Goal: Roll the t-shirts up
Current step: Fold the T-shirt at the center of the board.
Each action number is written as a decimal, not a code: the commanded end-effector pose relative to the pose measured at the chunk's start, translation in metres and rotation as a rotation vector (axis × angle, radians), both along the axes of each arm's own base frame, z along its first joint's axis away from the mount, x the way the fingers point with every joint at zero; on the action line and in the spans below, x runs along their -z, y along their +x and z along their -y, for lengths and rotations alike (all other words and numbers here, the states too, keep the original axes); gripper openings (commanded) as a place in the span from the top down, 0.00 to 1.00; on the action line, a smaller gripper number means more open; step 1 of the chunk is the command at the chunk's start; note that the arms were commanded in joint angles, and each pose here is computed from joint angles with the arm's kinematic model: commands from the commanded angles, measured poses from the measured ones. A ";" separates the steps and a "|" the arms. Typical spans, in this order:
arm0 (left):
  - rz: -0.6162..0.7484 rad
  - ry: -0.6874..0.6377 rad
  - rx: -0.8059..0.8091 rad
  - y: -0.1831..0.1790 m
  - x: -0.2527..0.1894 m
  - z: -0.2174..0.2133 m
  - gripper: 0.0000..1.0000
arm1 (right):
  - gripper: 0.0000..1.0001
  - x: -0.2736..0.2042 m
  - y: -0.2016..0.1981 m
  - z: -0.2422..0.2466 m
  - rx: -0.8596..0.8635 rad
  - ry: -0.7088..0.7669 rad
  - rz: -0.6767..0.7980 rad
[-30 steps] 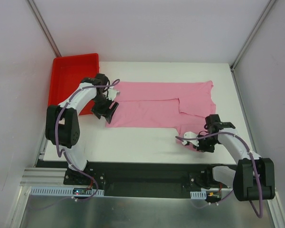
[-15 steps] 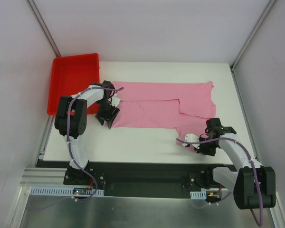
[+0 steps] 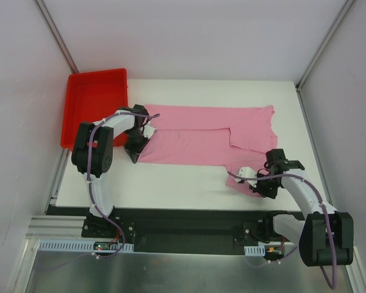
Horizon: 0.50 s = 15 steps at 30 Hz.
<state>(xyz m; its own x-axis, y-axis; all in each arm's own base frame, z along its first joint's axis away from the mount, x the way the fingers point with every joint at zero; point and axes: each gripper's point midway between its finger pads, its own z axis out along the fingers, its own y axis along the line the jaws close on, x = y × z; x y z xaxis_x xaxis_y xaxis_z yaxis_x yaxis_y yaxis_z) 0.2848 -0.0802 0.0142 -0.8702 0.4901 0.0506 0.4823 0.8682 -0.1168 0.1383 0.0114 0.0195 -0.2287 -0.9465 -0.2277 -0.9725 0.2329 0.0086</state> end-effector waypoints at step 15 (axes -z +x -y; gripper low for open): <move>0.192 -0.090 0.038 0.058 -0.079 0.027 1.00 | 0.99 -0.144 0.140 0.052 0.444 -0.017 0.500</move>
<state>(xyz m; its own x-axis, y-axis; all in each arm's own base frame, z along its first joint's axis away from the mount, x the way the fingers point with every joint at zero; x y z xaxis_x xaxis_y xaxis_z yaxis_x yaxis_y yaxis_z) 0.3247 -0.1074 0.0627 -0.8567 0.5061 -0.0997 0.5158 0.8430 -0.1528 0.2490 -0.0267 0.1362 -0.4175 -0.8341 -0.3605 -0.7646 0.5368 -0.3566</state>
